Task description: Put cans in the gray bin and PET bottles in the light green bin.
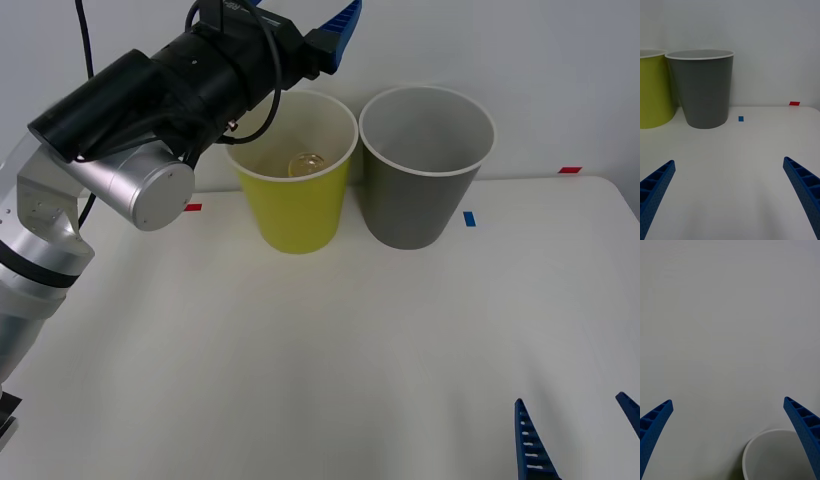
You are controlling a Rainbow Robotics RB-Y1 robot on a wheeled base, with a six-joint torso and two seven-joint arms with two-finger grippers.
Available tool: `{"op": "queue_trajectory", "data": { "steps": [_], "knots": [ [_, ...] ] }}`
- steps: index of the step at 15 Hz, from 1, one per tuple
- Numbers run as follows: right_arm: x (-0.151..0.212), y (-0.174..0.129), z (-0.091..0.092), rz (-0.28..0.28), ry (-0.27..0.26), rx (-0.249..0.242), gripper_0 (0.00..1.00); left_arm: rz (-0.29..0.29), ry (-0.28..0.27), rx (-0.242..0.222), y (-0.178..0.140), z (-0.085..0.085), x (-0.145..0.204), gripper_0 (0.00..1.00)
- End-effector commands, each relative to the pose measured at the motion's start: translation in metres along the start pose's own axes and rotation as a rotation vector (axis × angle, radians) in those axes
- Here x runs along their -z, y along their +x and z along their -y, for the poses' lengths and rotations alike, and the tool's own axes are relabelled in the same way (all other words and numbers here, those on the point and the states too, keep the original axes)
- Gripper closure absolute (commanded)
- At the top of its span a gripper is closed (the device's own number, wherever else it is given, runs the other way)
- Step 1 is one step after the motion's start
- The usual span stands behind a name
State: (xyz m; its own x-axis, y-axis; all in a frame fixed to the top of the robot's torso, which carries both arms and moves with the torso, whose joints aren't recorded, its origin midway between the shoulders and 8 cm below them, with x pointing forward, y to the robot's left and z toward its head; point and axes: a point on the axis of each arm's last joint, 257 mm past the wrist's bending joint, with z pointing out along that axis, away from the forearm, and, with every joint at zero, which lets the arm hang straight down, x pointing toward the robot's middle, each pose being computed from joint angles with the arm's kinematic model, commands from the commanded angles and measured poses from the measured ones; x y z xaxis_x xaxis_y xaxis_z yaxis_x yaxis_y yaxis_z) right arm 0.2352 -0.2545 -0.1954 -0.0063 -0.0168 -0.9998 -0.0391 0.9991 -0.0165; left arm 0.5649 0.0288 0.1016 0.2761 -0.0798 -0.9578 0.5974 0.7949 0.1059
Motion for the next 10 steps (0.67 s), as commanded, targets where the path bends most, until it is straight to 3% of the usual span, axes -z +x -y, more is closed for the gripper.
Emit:
{"op": "queue_trajectory", "data": {
  "steps": [1, 6, 10],
  "knots": [
    [0.0, 0.0, 0.0, 0.0, 0.0, 0.0, 0.0, -0.046, -0.035, -0.054, -0.022, -0.01, 0.034, 0.0],
    [0.0, 0.0, 0.0, 0.0, 0.0, 0.0, 0.0, -0.063, -0.131, -0.091, -0.02, -0.043, 0.104, 0.0],
    [0.0, 0.0, 0.0, 0.0, 0.0, 0.0, 0.0, -0.13, -0.177, -0.069, 0.001, -0.048, 0.149, 0.0]
  ]
}}
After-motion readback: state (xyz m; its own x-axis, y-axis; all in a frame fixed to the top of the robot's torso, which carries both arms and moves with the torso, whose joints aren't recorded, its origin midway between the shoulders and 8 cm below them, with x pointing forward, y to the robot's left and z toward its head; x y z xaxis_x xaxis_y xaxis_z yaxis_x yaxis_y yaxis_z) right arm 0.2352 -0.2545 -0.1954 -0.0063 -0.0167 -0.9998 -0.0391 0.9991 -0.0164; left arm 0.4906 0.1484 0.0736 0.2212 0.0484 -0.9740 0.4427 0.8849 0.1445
